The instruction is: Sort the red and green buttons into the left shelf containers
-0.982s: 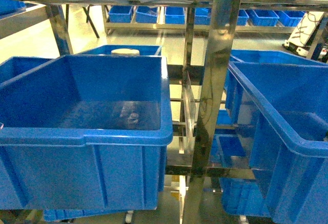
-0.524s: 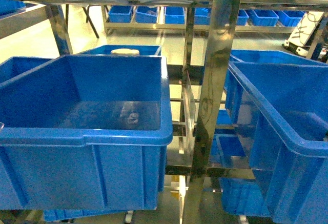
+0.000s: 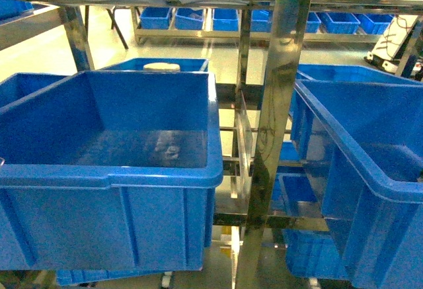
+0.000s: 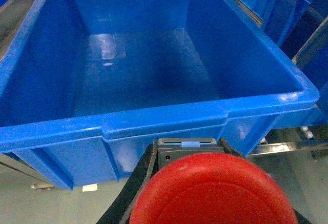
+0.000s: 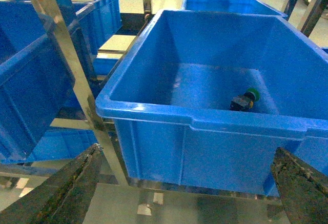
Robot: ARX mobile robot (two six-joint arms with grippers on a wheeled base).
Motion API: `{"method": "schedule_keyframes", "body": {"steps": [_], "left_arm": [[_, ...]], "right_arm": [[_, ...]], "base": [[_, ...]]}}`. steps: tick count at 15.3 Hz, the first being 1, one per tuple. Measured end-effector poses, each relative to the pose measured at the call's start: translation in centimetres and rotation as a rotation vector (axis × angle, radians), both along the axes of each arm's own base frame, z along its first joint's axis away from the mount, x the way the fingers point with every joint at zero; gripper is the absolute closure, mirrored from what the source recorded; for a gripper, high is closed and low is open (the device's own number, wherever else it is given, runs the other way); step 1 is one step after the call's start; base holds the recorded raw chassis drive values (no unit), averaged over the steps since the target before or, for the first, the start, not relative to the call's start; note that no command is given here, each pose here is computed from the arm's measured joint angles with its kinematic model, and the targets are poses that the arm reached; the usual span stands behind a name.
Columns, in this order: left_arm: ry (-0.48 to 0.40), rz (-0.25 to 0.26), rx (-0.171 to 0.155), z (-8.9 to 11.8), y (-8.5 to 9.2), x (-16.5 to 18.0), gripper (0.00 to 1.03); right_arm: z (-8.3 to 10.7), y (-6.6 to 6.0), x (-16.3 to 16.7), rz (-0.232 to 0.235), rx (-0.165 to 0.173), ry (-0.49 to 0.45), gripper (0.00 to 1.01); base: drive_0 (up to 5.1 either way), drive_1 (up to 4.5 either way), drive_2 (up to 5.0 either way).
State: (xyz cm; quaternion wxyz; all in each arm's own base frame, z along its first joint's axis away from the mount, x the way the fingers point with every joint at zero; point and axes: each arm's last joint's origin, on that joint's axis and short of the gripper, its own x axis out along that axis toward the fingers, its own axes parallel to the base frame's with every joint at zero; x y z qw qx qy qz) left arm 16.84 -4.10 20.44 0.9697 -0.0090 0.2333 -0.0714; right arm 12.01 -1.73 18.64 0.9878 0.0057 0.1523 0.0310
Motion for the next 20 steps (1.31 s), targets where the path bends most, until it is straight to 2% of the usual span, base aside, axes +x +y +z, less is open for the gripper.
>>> {"method": "schedule_keyframes", "body": {"steps": [1,3,5,6,7,8,9,10,16,18,20], "left_arm": [[0.021,0.014,0.014,-0.1,0.2,-0.5,0.76],[0.066,0.01,0.035,-1.3,0.3,-2.9,0.76],[0.099,0.048,0.041,-2.1,0.6,-1.9,0.76],[0.139,0.054,0.048,-2.6,0.5,-1.1,0.76],[0.164,0.04,0.038,-2.7,0.4,-0.2,0.76],[0.173,0.036,0.032,-2.4,0.2,1.1,0.76],[0.175,0.044,0.027,-2.0,0.3,4.5,0.76],[0.198,0.024,0.041,-2.1,0.3,6.8,0.76],[0.22,-0.034,0.077,-0.4,0.0,14.0,0.76],[0.211,-0.036,0.11,-0.1,0.4,17.9,0.76],[0.259,-0.037,0.167,-2.2,1.6,21.4,0.76]], "right_arm": [[0.0,0.0,0.0,0.0,-0.001,-0.001,0.03],[0.0,0.0,0.0,0.0,0.0,0.0,0.03],[0.0,0.0,0.0,0.0,-0.001,-0.001,0.03],[0.0,0.0,0.0,0.001,-0.002,0.0,0.03],[0.0,0.0,0.0,0.0,-0.002,0.0,0.03],[0.0,0.0,0.0,0.0,-0.002,0.0,0.03],[0.0,0.0,0.0,0.0,-0.002,0.0,0.03],[0.0,0.0,0.0,0.001,-0.002,0.0,0.03],[0.0,0.0,0.0,0.0,-0.003,-0.001,0.03],[0.0,0.0,0.0,0.0,-0.002,0.0,0.03],[0.0,0.0,0.0,0.0,-0.003,-0.001,0.03]], "base": [[0.0,0.0,0.0],[0.0,0.0,0.0],[0.0,0.0,0.0],[0.0,0.0,0.0],[0.0,0.0,0.0],[0.0,0.0,0.0],[0.0,0.0,0.0],[0.0,0.0,0.0],[0.0,0.0,0.0],[0.0,0.0,0.0],[0.0,0.0,0.0]]}}
